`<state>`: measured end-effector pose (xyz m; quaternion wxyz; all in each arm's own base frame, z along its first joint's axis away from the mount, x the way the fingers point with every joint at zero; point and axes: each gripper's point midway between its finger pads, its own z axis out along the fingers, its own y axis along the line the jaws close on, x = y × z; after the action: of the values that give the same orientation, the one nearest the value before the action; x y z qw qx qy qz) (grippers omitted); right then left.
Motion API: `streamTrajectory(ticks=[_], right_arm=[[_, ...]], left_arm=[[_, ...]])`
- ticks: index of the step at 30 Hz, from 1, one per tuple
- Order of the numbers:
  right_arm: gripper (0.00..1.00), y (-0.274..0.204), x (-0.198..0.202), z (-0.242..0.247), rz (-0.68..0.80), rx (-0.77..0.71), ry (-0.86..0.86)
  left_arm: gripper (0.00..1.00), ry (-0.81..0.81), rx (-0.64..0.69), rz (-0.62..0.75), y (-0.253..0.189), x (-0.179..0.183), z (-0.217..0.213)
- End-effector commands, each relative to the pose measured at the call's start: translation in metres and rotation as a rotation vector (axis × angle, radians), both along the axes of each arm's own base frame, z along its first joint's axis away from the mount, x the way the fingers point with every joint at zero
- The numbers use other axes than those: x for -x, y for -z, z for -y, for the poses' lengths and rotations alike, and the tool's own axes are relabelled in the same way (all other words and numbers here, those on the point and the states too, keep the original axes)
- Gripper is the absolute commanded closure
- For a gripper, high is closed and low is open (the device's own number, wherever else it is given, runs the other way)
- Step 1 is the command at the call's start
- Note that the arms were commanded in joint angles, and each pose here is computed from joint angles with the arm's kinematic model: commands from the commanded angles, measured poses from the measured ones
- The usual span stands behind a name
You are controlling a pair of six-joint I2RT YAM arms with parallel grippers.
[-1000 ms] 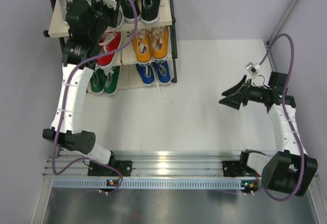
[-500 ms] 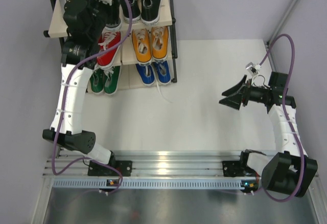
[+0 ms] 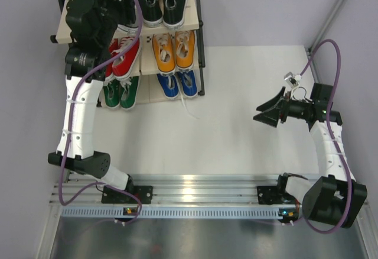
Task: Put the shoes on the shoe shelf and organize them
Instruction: Place the shoe at the shoe shelf.
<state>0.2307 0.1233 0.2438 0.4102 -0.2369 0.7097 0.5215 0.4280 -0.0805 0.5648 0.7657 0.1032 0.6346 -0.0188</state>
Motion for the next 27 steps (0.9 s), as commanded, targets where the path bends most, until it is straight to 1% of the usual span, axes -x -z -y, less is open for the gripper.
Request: streamTrajectory(ticks=[1, 3, 5, 8, 13, 14, 17, 18, 20, 24, 27], right_arm=[[0.15, -0.014, 0.006, 0.000, 0.085, -0.007, -0.023], [0.15, -0.014, 0.006, 0.000, 0.084, -0.008, -0.025], [0.15, -0.013, 0.006, 0.000, 0.085, -0.007, -0.024], [0.15, -0.013, 0.006, 0.000, 0.083, -0.007, -0.024], [0.15, -0.013, 0.006, 0.000, 0.085, -0.008, -0.026], [0.15, -0.013, 0.005, 0.000, 0.083, -0.007, -0.024], [0.15, -0.012, 0.005, 0.000, 0.083, -0.005, -0.023], [0.15, -0.013, 0.005, 0.000, 0.085, -0.006, -0.024], [0.15, -0.012, 0.005, 0.000, 0.083, -0.005, -0.024], [0.15, -0.012, 0.006, 0.000, 0.084, -0.004, -0.024], [0.15, -0.012, 0.005, 0.000, 0.086, 0.000, -0.021]], left_arm=[[0.40, -0.022, 0.034, -0.030, 0.007, 0.001, -0.005], [0.42, -0.024, 0.031, -0.053, 0.016, -0.002, -0.005], [0.40, -0.014, 0.033, -0.060, 0.018, 0.000, -0.003], [0.37, -0.009, 0.059, -0.038, 0.007, 0.007, -0.004], [0.35, -0.017, 0.153, 0.043, -0.029, 0.023, -0.009], [0.34, -0.019, 0.206, 0.050, -0.034, 0.026, -0.010], [0.33, -0.032, 0.263, 0.064, -0.042, 0.030, -0.013], [0.31, -0.041, 0.293, 0.058, -0.040, 0.031, -0.015], [0.31, -0.045, 0.299, 0.055, -0.039, 0.033, -0.016], [0.27, -0.042, 0.339, 0.052, -0.040, 0.041, -0.017], [0.19, -0.052, 0.395, 0.014, -0.032, 0.048, -0.019]])
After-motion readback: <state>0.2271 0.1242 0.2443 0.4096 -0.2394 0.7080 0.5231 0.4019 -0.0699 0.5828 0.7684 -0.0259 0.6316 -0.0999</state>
